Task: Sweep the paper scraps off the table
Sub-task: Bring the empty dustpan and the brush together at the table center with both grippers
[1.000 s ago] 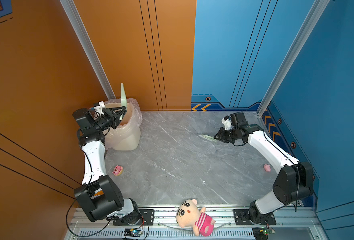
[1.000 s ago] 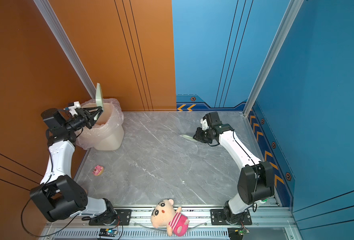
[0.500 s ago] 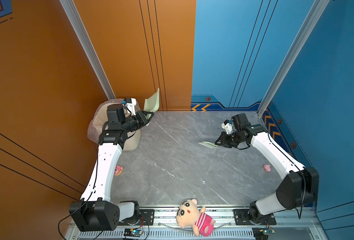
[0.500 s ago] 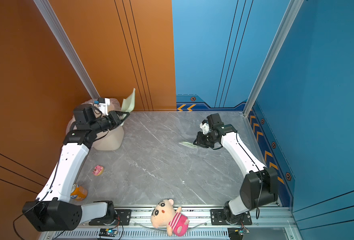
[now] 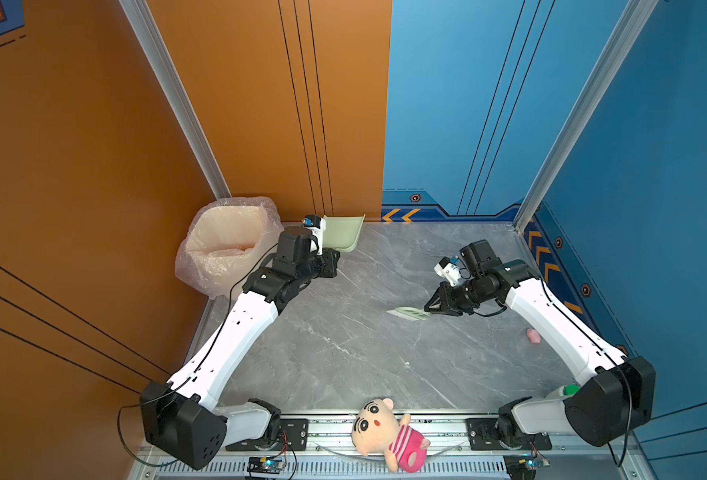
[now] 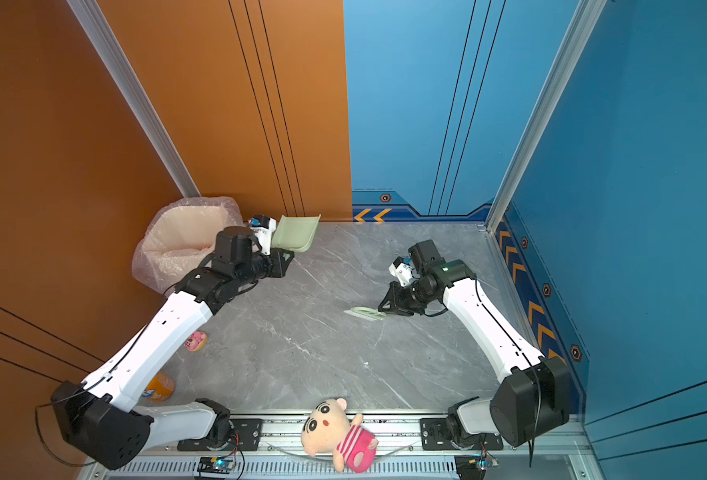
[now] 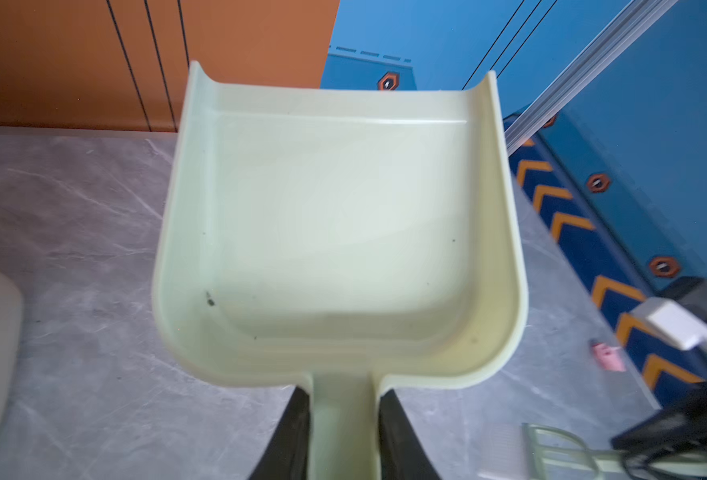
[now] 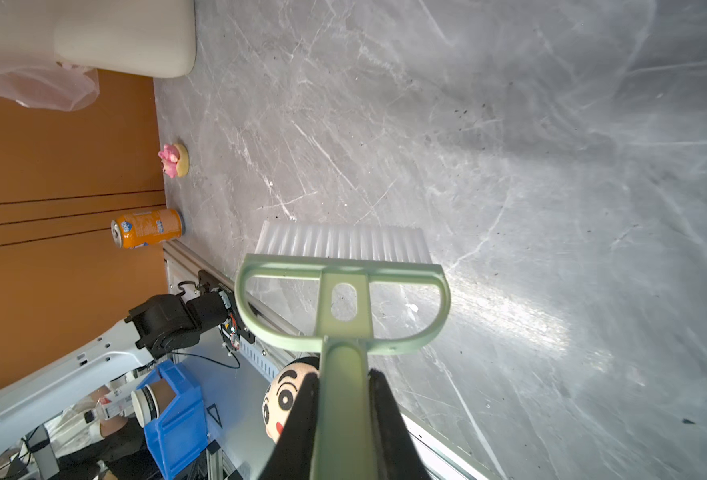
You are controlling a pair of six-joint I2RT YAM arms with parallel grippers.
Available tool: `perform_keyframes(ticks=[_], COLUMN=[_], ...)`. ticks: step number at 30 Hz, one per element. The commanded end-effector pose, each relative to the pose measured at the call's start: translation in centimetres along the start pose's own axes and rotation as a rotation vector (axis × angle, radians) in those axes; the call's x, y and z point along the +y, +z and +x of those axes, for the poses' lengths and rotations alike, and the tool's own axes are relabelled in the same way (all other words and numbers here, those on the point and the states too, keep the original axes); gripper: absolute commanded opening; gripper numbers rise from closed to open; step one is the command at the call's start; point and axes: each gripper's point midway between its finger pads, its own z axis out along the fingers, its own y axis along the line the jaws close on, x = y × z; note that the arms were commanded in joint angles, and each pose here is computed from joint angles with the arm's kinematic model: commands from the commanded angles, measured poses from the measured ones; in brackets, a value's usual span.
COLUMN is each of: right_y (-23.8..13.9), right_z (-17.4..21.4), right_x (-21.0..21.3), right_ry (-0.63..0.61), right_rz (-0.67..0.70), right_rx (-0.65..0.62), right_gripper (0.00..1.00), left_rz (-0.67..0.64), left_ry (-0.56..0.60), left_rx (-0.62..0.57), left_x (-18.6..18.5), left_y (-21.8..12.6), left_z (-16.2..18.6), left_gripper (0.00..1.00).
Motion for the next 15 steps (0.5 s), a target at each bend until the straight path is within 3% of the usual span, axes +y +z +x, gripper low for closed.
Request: perform_keyframes(ticks=[1,10,15], right_y=[1.7,5.0,6.4], right_z=[1.7,1.3,1.1], right_x=[0.1,0.2,-0.3], right_ry=[0.013,0.057,0.094], right_rz=[-0.033,-0.084,-0.095], right_rx=[0.107,0.232,0.281], right_gripper=[0.00,0.00,0.00], left_rz=[-0.174,-0.216,-0.220], left_ry=[0.164,0.348,0.367], left_rx=[0.052,0.180,0.261], left_x=[1.7,-0.2,0.0], left_y=[0.8,3.8,5.4], left_z=[1.9,7.1,10.1], left_gripper=[0.24,0.26,0.25])
